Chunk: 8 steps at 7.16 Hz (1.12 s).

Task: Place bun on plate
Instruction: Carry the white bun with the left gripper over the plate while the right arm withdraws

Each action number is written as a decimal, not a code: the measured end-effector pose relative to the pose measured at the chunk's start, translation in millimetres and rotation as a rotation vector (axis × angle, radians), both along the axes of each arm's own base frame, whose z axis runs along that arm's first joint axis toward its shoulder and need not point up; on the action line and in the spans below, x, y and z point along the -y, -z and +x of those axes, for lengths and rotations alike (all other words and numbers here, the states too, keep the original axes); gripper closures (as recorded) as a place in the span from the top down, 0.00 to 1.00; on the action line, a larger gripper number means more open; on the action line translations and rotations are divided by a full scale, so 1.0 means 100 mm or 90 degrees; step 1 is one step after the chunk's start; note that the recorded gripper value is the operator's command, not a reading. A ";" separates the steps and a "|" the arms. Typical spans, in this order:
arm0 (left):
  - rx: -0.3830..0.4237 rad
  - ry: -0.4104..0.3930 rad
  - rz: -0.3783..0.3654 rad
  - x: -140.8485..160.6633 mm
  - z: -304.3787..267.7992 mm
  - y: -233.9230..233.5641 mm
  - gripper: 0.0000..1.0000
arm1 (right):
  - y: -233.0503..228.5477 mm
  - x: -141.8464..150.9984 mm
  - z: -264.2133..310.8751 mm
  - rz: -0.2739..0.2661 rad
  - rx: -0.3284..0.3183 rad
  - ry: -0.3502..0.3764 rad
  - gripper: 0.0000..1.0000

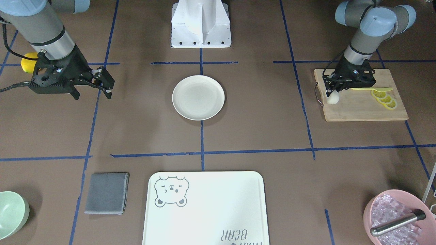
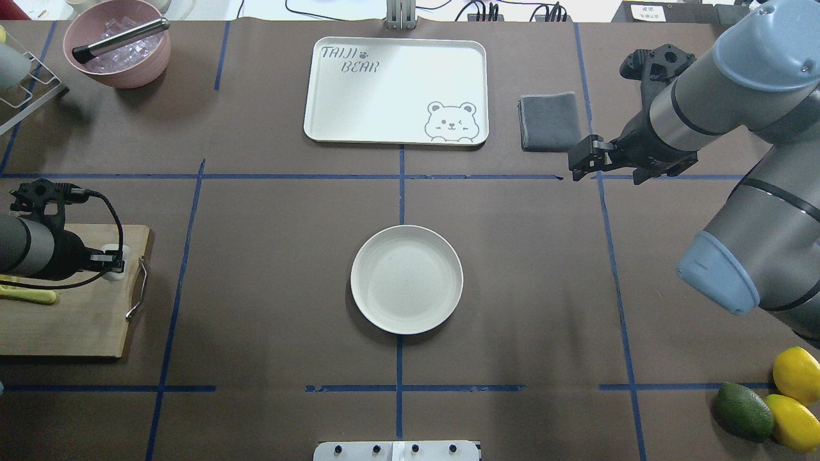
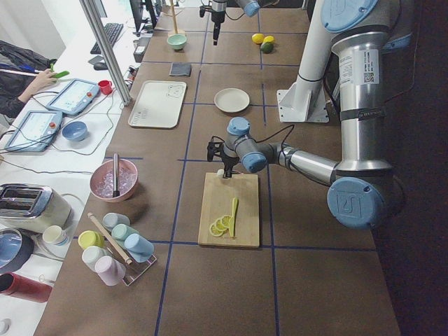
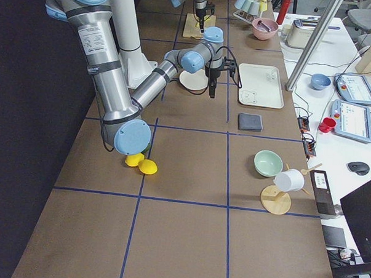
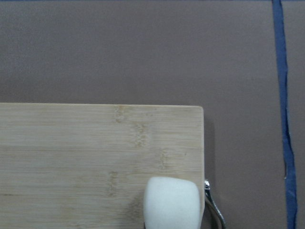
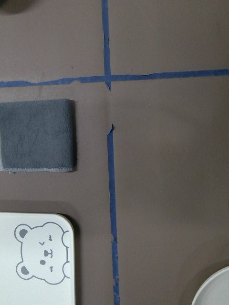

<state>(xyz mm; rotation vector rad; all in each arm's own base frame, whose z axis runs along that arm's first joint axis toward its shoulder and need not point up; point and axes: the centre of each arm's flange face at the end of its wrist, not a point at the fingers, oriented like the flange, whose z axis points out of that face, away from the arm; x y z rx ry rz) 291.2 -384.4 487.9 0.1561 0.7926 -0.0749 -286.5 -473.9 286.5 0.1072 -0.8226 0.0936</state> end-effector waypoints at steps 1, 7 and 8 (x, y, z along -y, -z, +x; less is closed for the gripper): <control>0.012 -0.001 -0.011 0.05 0.05 0.43 0.30 | -0.06 0.01 0.07 0.005 -0.005 0.002 1.00; 0.003 0.036 -0.098 0.06 1.96 3.02 0.30 | -1.25 0.09 1.64 0.045 -0.059 0.067 1.00; 0.004 0.041 -0.099 -0.06 2.40 3.25 0.30 | -1.52 0.05 2.02 0.048 -0.060 0.078 1.00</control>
